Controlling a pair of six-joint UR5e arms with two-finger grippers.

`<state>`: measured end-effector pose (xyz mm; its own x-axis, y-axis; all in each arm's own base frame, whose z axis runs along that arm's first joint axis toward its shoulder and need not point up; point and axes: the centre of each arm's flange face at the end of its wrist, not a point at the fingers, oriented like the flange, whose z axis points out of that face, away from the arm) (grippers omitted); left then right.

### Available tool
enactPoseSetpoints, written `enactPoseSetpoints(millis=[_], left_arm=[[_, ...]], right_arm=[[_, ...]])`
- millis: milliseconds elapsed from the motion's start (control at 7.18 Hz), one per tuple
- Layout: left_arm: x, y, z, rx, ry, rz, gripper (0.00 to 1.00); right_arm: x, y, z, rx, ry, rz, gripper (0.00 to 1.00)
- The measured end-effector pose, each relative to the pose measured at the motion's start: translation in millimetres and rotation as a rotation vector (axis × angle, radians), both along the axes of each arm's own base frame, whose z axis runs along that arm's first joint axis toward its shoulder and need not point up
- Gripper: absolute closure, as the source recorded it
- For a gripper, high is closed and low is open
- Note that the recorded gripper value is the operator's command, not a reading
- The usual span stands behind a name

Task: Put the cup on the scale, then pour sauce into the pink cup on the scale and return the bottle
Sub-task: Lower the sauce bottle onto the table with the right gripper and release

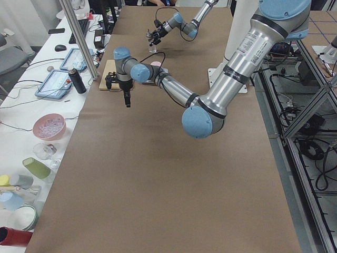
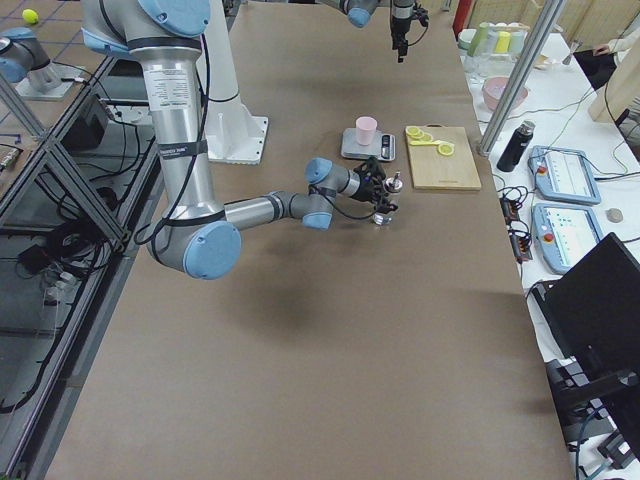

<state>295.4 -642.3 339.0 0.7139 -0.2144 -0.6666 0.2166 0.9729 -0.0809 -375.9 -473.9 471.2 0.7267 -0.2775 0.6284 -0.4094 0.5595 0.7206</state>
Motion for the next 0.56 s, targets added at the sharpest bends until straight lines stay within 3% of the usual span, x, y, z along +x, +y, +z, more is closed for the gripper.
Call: enactPoseSetpoints(millis=[139,557], left_arm=[[0.1,-0.1,0.2,0.0,0.0,0.0,0.02],[0.0,0.0,0.1,0.0,0.0,0.0,0.02]], right_arm=[[0.5,-1.2,1.1,-0.009,-0.006,-0.005,0.01],[3.3,-5.7,-3.3,-0.018,-0.032,-0.012,0.0]])
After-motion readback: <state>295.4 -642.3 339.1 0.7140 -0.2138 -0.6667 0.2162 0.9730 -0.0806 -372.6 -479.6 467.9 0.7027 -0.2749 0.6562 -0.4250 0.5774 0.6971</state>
